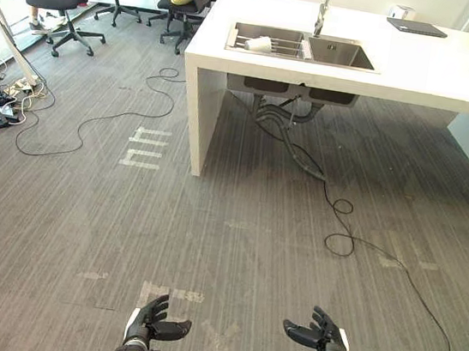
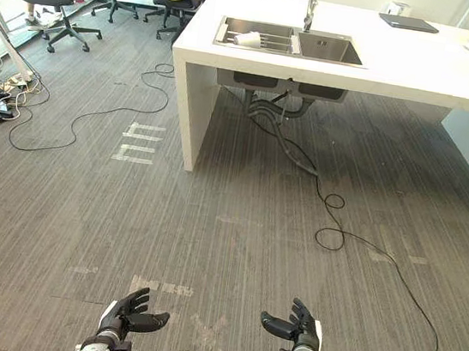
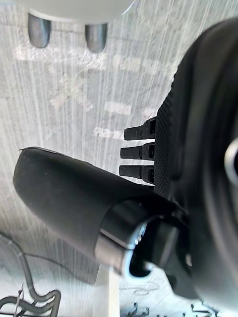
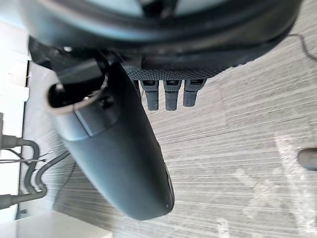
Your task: Walk over to the sink, pick up the cup, carry it to the dishwasher, place the cup inside the dishwasher, then close the dishwasher door
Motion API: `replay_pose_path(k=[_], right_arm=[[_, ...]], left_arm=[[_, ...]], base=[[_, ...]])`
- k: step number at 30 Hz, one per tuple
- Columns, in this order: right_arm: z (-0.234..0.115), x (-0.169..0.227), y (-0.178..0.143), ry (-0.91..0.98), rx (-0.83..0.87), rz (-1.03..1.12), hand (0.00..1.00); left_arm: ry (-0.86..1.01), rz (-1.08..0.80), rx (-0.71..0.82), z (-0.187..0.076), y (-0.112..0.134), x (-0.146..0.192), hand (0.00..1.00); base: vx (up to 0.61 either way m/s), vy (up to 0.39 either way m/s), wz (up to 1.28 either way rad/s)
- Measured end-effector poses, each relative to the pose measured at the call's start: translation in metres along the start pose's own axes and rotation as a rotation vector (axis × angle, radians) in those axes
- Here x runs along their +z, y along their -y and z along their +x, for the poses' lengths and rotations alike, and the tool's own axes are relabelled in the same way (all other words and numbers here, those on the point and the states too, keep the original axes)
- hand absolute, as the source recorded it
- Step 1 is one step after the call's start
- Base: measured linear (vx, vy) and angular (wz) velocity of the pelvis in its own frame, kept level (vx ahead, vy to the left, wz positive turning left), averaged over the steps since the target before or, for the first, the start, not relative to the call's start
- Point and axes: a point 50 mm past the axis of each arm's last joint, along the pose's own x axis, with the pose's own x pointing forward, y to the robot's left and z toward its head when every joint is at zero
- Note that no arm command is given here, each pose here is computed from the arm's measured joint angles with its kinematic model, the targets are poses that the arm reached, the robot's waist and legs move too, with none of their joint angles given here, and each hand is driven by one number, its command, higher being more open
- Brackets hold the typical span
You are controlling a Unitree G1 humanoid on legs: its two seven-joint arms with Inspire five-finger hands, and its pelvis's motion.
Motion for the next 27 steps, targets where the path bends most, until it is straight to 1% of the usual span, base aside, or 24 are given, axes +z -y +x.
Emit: replay_pose_path(k=[5, 15, 24, 27], right_arm=[[0.0, 0.0, 0.001, 0.0, -0.003, 0.006, 0.9], [0.004, 0.008, 0.004, 0.018, -0.011, 0.018, 0.9], [0.004, 0.008, 0.004, 0.017, -0.014, 0.053, 0.9], [0.004, 0.014, 0.003, 0.041, -0.009, 0.054, 0.9]], left_arm=[[-0.026, -0.077, 0.052, 0.001, -0.011, -0.004, 0.9], [-0.022, -0.138, 0.081, 0.001, -0.016, -0.003, 0.9], [-0.006, -0.175, 0.073, 0.001, -0.012, 0.0, 0.9], [0.042, -0.197, 0.062, 0.001, -0.01, 0.011, 0.9]], base=[[0.0, -0.006, 0.02], [0.0, 0.0, 0.0], [-0.01, 0.001, -0.06], [-0.01, 0.003, -0.09]])
